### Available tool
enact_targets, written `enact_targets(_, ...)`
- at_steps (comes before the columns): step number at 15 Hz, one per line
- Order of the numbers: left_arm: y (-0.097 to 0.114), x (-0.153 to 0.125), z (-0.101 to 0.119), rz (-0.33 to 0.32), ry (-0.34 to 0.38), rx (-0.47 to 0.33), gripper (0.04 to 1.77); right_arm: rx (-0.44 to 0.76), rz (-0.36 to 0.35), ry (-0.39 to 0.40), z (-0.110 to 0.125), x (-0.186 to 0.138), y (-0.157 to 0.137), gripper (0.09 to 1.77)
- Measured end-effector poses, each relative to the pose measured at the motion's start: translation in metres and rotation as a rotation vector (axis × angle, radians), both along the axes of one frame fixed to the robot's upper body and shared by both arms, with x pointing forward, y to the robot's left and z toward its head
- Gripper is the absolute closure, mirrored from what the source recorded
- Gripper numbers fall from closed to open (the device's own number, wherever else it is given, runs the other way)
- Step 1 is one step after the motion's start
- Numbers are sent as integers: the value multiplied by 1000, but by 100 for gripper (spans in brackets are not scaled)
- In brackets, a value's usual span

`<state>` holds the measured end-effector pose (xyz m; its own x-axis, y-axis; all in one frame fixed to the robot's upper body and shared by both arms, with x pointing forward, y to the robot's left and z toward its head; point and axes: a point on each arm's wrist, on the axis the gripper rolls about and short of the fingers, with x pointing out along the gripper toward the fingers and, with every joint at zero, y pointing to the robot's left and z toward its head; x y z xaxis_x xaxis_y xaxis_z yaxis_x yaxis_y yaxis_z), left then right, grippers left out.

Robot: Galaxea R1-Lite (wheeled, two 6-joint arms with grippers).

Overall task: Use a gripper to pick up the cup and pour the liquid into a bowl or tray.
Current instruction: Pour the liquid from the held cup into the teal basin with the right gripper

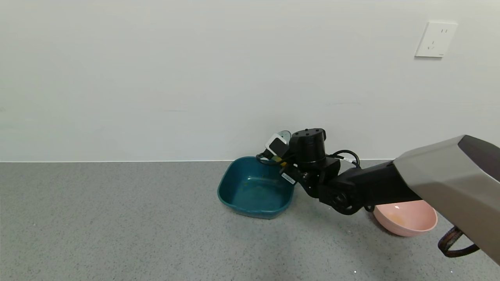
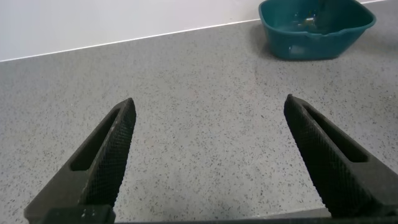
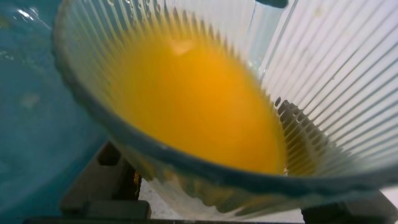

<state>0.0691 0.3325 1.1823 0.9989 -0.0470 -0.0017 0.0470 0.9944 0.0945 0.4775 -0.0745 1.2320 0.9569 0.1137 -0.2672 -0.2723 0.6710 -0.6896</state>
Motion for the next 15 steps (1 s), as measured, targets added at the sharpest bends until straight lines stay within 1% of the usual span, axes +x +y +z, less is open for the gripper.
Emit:
enact_targets(9,0,0,0,0,0,0,9,-189,46,-20,-1,1,-2,50)
enact_targets(15,0,0,0,0,0,0,9,-279,46,-22,-6,1,0,50)
